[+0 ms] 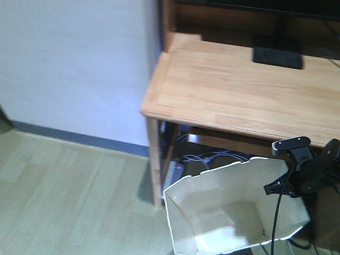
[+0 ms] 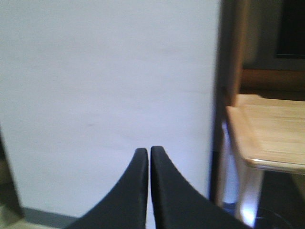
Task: Move trash bin to bedside with robot
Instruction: 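Drive the base away from the desk holding the bin in the right gripper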
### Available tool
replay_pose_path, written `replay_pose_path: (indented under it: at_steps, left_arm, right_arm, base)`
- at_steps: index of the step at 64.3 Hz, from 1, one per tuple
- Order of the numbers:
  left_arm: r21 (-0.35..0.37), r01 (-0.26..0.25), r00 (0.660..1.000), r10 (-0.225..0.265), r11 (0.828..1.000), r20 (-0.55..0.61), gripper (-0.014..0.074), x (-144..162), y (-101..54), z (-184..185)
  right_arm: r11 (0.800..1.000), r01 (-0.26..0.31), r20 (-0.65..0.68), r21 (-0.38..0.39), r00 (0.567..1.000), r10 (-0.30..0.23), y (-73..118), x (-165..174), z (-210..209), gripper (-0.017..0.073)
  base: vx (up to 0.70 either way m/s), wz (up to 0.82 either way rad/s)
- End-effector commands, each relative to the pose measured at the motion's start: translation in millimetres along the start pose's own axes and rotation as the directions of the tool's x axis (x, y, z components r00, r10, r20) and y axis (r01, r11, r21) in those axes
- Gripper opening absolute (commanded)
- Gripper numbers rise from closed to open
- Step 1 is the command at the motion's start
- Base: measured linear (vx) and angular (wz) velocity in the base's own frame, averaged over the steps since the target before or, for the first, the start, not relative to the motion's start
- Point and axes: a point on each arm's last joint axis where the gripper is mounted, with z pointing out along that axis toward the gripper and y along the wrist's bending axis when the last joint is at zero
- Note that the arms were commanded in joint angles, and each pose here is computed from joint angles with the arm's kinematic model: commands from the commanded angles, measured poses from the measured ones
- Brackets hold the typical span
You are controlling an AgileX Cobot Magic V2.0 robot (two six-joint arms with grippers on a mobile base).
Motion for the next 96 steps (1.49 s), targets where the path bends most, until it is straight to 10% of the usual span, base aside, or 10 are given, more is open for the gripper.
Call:
replay_pose_path:
  at_steps: [1,96]
  left_arm:
    - [-0.011,0.013,0.998,-0.012,1.000,0.054,-0.0006,0.5,1.6,0.2]
    - [-0.011,0.013,0.998,-0.012,1.000,0.054,-0.0006,0.5,1.6,0.2]
  right_arm:
    - [0.999,-0.031,0.078,0.018,0.996,0.029,-2.8,-12.7,-14.9,-0.0003]
    - [0.999,-0.035,0.069,0.012,0.997,0.035,-3.0,-11.6,-14.8,-0.0003]
  base:
    - [-0.03,0.71]
    - [0.01,0.65]
